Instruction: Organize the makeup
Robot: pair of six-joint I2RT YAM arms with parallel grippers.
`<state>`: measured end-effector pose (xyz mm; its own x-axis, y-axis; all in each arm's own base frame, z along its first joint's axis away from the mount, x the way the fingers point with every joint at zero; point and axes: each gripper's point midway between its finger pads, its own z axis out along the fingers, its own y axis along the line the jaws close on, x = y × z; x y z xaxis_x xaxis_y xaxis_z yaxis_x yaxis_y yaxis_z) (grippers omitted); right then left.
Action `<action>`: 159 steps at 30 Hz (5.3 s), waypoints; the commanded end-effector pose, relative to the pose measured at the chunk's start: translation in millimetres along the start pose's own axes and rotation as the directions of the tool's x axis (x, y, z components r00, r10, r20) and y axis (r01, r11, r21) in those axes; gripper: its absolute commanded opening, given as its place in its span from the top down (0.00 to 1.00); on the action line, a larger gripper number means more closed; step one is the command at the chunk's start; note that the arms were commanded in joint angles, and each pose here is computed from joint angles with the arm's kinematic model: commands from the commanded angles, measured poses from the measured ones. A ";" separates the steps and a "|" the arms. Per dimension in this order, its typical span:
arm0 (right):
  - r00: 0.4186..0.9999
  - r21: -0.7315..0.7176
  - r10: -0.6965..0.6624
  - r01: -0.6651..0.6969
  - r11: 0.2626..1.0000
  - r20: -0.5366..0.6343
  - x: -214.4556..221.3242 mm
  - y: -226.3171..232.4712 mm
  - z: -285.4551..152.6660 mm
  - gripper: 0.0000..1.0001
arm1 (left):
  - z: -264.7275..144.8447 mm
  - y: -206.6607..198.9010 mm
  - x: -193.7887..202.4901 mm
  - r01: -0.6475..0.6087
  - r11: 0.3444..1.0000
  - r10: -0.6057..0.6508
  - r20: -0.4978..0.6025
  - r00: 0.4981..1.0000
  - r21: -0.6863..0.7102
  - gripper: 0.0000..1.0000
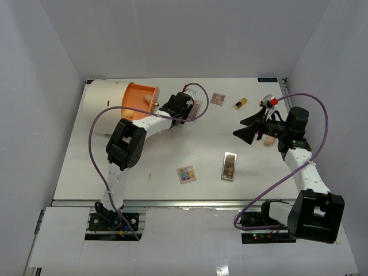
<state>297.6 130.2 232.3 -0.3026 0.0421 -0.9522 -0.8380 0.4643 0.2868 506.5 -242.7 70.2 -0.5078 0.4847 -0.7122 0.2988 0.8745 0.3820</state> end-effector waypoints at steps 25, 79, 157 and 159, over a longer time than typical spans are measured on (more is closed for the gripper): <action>0.999 -0.012 -0.031 0.031 0.999 0.008 -4.6 3.5 -1.2 0.10 | -35.2 3.2 -25.6 0.059 0.991 -0.064 0.040 0.997 0.117 0.98; 0.999 0.011 -0.044 0.044 0.999 0.002 0.0 -2.5 -1.1 0.10 | -182.8 196.9 -78.4 0.384 0.921 -0.353 0.275 0.894 -0.067 0.62; 0.903 0.838 0.345 0.028 0.546 -0.255 93.2 -197.8 -80.3 0.92 | -366.9 123.0 4.1 0.253 0.847 -0.519 0.624 0.584 0.467 0.02; 0.925 0.756 0.262 0.041 0.654 -0.276 76.1 -180.6 -65.7 0.92 | -368.7 123.6 3.9 0.252 0.848 -0.519 0.629 0.580 0.467 0.02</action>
<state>382.2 -44.0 55.4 -0.7748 0.0481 -0.6303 0.0427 0.9988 0.0237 244.5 -128.7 325.7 0.0235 -0.1815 -0.9831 0.5069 0.8497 -0.1448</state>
